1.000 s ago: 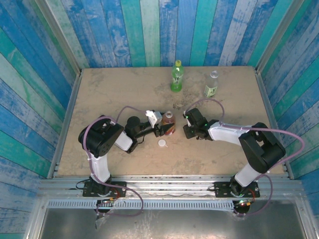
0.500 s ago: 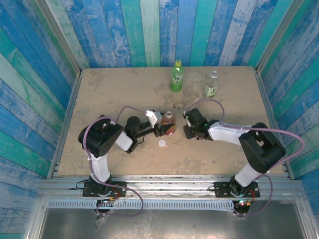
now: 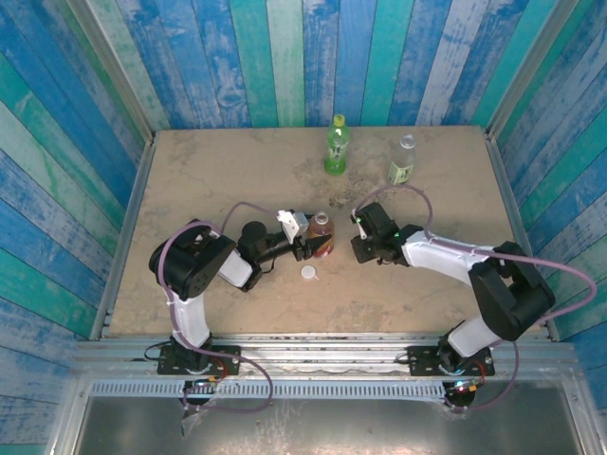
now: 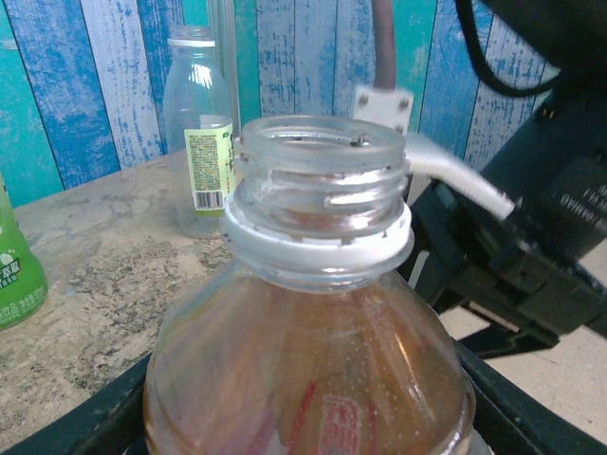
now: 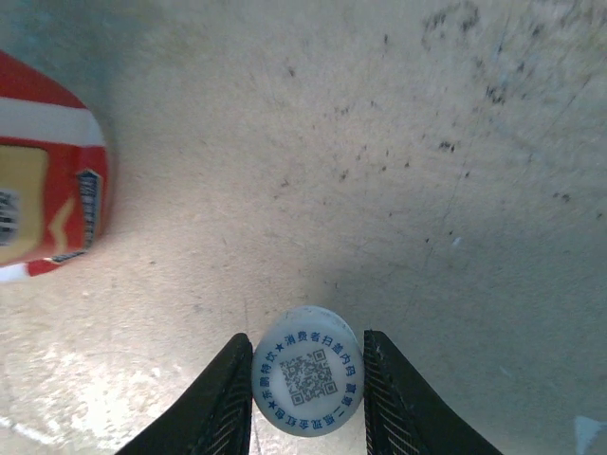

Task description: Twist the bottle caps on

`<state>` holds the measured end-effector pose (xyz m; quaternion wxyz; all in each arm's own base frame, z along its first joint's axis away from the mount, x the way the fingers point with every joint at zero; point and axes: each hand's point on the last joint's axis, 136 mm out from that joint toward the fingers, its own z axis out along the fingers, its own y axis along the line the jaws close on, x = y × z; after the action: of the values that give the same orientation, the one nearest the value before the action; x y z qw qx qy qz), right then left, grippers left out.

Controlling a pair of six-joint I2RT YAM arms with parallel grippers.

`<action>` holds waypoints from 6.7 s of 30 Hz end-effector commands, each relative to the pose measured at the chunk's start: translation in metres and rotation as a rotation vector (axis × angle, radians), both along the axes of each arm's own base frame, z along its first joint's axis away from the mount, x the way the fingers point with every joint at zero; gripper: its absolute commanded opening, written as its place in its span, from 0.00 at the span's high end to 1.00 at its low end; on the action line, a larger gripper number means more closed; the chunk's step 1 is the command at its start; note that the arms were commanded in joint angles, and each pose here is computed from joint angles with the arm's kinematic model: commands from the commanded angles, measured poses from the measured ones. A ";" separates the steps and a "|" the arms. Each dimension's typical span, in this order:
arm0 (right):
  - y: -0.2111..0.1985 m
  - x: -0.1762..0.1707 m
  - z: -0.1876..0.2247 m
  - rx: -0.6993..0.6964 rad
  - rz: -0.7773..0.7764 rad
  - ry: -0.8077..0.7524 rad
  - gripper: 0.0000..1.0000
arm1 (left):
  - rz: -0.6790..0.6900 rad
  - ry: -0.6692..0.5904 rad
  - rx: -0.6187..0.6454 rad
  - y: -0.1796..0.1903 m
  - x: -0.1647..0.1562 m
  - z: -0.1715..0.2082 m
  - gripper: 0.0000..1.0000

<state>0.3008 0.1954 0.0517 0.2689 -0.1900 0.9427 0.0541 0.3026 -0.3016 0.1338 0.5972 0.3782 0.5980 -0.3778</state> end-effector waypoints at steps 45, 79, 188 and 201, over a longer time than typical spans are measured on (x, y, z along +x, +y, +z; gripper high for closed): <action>0.107 -0.005 0.153 0.019 0.353 -0.087 0.68 | -0.039 0.067 0.044 -0.001 -0.010 -0.021 0.43; 0.104 -0.004 0.130 -0.044 0.340 -0.001 0.70 | -0.042 0.066 0.057 -0.001 -0.011 -0.024 0.43; 0.101 0.007 0.155 0.125 0.285 -0.049 0.79 | -0.053 0.075 0.067 -0.002 -0.012 -0.029 0.43; 0.101 -0.001 0.141 0.124 0.302 -0.004 0.74 | -0.054 0.081 0.070 -0.002 -0.012 -0.031 0.43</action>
<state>0.3108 0.2953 0.2085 0.3005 -0.2998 0.8932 0.1484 0.2998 -0.3019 0.1330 0.5950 0.3886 0.5923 -0.3797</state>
